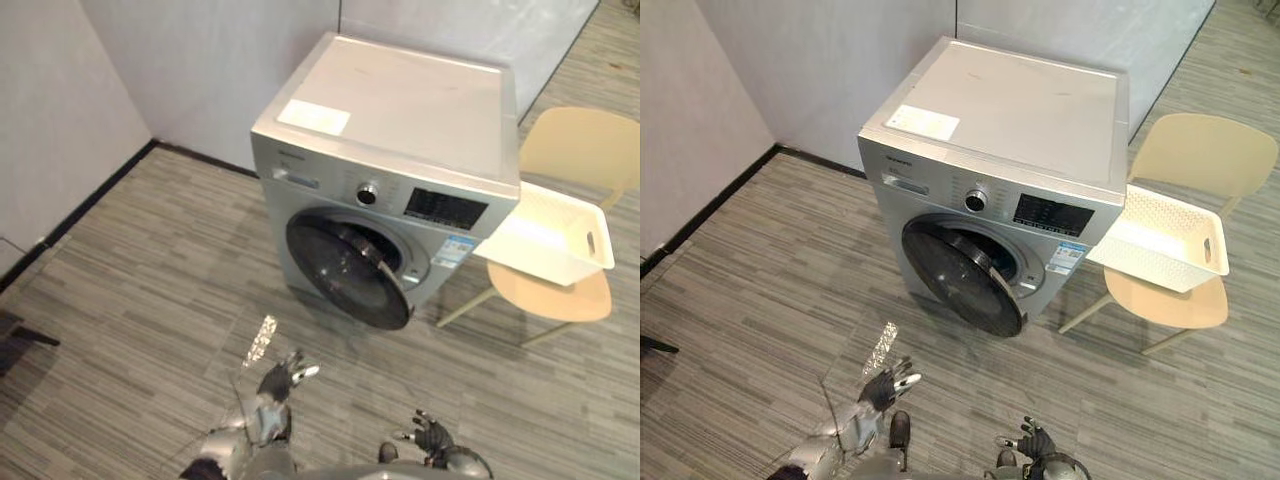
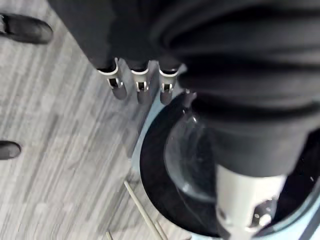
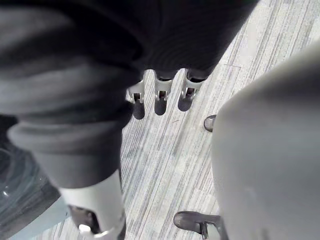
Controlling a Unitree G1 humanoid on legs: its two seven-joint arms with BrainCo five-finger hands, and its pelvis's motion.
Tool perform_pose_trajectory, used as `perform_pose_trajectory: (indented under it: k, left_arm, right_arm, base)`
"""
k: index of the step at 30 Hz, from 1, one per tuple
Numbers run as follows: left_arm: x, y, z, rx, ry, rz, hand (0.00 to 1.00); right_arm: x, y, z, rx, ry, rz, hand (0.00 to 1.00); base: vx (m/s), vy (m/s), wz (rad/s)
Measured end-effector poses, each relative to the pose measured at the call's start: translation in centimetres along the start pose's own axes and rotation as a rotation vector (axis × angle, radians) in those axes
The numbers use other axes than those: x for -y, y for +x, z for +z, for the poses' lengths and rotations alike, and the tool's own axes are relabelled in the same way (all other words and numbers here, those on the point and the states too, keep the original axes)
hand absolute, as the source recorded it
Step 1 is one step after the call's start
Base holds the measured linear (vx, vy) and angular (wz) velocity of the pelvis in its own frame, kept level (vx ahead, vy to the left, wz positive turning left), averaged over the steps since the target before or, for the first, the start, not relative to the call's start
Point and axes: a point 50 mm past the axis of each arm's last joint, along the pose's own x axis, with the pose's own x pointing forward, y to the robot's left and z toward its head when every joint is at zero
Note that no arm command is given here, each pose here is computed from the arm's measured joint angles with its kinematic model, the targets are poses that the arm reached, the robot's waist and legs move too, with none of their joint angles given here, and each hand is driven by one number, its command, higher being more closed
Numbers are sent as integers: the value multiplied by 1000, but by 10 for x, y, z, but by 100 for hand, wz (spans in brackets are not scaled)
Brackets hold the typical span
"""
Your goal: Pick up the laundry basket with both hands and put the clothes into the washing machine.
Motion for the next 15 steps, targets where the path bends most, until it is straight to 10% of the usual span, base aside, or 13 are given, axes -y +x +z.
perform_pose_trajectory:
  k: [7, 15]
  left_arm:
    - [-17, 8, -6, -141, 285, 108, 0]
    - [-10, 33, 226, 327, 929, 410, 0]
  right_arm:
    - [-1, 8, 31, 74, 15, -2, 0]
    - [-11, 6, 112, 385, 45, 6, 0]
  base:
    - [-13, -22, -8]
    - [-41, -40, -55]
